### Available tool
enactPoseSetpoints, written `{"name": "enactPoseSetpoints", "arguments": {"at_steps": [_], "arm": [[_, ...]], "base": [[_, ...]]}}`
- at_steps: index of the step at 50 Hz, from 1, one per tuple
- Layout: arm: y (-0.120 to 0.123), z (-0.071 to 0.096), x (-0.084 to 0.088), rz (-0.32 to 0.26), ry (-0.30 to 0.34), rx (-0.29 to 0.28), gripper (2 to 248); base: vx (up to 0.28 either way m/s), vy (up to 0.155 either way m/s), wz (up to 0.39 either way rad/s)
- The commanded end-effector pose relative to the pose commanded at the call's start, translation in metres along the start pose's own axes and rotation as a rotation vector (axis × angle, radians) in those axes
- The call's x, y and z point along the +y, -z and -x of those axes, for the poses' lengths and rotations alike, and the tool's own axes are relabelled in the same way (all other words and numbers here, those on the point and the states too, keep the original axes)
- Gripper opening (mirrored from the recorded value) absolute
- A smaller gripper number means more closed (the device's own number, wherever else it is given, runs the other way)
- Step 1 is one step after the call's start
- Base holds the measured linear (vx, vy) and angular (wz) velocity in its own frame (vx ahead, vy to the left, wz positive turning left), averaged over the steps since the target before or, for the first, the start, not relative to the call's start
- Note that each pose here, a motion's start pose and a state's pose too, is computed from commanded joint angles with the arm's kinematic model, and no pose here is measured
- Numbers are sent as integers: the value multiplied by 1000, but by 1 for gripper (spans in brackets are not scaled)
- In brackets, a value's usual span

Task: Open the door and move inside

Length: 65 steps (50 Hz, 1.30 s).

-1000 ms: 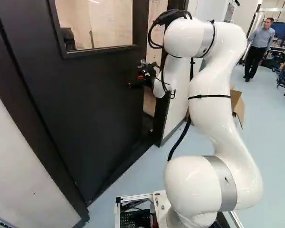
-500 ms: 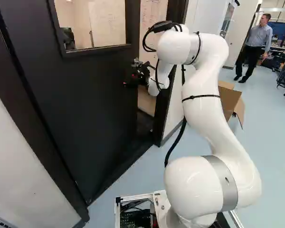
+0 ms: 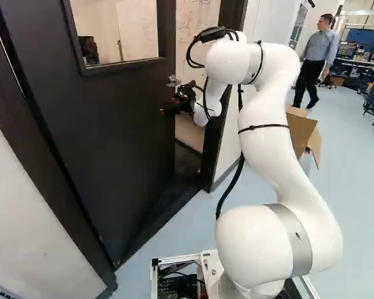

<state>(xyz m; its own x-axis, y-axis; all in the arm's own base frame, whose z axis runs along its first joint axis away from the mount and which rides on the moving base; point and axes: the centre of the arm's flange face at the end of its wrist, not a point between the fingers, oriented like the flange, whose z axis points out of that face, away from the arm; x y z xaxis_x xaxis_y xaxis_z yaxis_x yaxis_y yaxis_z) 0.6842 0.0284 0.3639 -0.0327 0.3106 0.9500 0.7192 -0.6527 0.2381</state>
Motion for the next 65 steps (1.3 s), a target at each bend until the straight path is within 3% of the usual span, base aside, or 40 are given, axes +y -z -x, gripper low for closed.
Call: {"name": "enactPoseSetpoints", "arguments": {"at_steps": [17, 36, 65], "arm": [[22, -7, -24, -4, -29, -18, 247], [27, -18, -59, -57, -32, -30, 247], [4, -33, -104, -187, 16, -29, 247]], "base": [[0, 0, 0], [0, 0, 0], [0, 0, 0]]}}
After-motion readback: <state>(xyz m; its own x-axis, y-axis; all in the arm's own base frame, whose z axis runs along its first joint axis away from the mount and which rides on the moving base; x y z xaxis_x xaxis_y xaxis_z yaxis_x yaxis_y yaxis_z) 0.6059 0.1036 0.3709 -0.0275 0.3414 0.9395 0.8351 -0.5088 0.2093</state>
